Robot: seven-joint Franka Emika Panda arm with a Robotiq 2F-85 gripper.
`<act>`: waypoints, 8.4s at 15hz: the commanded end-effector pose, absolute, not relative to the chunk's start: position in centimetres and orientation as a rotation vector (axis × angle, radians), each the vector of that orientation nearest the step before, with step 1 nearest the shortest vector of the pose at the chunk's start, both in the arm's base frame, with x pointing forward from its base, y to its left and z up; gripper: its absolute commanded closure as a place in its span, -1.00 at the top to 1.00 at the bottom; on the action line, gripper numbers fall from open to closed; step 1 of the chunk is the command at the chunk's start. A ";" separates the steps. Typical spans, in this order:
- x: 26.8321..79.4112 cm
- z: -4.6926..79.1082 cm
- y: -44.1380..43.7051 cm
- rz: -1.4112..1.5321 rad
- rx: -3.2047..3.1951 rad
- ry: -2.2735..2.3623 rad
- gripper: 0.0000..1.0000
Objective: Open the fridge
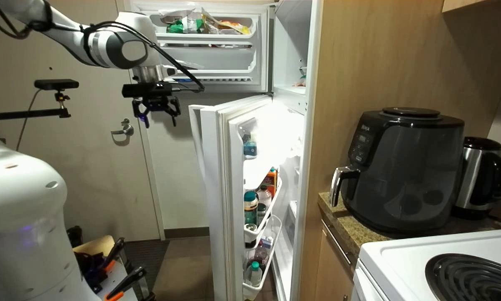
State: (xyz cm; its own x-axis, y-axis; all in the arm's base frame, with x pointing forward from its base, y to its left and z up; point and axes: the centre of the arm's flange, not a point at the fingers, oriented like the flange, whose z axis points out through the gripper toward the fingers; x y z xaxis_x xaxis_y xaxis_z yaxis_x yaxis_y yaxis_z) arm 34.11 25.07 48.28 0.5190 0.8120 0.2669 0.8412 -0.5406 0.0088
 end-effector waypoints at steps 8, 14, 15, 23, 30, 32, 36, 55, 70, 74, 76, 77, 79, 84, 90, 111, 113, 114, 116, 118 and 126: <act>32.4 52.0 18.3 -0.343 -2.915 -1.267 1.00; 38.7 50.5 9.7 -0.356 -3.124 -0.952 1.00; 40.1 50.1 8.2 -0.383 -3.148 -0.914 1.00; 49.7 45.2 -0.6 -0.778 -3.140 -0.660 1.00; 53.6 45.6 0.8 -1.022 -2.956 -0.525 1.00; 54.3 45.7 1.9 -1.037 -2.917 -0.522 1.00; 54.8 44.9 3.6 -1.007 -2.867 -0.528 1.00; 54.3 43.2 7.7 -1.027 -2.753 -0.815 1.00; 54.2 43.0 5.0 -0.978 -2.798 -0.730 1.00; 54.2 43.0 5.0 -0.977 -2.798 -0.730 1.00; 54.2 43.0 5.0 -0.976 -2.798 -0.730 1.00; 54.2 43.0 5.0 -0.976 -2.798 -0.730 1.00; 54.5 42.6 4.8 -0.988 -2.798 -0.727 1.00; 54.4 41.0 5.0 -0.985 -2.805 -0.734 1.00; 53.3 39.1 5.0 -1.035 -2.799 -0.763 1.00; 55.8 35.4 -1.3 -1.120 -2.576 -0.774 1.00; 56.2 35.1 -1.2 -1.133 -2.569 -0.798 1.00; 56.3 34.9 -0.9 -1.136 -2.558 -0.806 1.00; 56.3 34.6 0.0 -1.137 -2.534 -0.815 1.00; 56.2 34.4 1.2 -1.140 -2.496 -0.814 1.00; 55.3 33.7 4.1 -1.179 -2.413 -0.837 1.00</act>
State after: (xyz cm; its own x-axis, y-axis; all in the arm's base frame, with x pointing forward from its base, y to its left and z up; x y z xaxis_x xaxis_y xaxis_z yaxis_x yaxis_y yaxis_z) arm 55.73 2.00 34.65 0.5272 0.3529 0.7730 0.5872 -0.8089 -0.0312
